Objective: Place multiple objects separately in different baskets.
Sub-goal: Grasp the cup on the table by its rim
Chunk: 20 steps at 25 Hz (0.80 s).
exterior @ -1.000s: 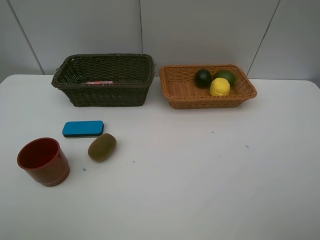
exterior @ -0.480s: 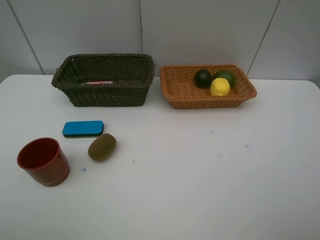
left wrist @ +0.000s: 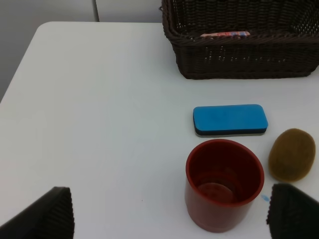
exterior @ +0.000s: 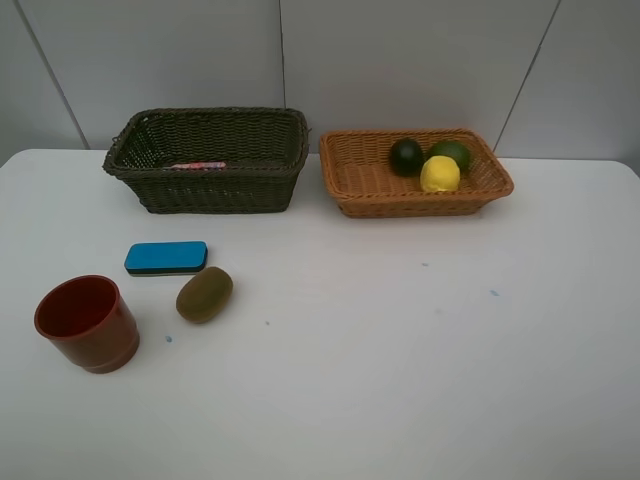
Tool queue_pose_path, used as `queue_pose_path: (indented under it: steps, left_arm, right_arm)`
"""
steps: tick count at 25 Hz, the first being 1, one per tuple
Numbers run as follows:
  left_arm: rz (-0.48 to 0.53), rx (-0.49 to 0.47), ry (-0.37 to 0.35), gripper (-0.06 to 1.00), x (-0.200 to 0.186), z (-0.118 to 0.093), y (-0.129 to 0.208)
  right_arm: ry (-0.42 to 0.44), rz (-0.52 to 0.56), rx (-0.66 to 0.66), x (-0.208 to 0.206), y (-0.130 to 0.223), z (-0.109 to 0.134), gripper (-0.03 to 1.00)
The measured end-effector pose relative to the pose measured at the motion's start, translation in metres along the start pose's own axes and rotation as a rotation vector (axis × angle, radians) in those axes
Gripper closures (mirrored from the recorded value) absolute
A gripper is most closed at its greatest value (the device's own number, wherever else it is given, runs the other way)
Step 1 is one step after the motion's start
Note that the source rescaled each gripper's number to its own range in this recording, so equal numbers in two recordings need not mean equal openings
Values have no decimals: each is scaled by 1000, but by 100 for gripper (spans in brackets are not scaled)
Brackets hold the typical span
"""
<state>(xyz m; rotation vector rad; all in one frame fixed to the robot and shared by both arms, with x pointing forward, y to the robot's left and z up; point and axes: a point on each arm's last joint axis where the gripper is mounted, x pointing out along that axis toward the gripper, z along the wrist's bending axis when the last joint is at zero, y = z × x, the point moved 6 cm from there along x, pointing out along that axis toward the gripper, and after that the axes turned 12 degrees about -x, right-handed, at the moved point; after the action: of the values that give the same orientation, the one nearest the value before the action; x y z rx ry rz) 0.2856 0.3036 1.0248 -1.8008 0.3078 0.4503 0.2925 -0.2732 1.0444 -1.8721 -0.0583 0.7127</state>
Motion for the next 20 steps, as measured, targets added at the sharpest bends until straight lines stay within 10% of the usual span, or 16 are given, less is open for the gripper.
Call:
queue_pose_path:
  steps: [20]
  left_arm:
    - [0,0,0,-5,0,0,0]
  right_arm:
    - [298,62,144,-10,19,-10,-3]
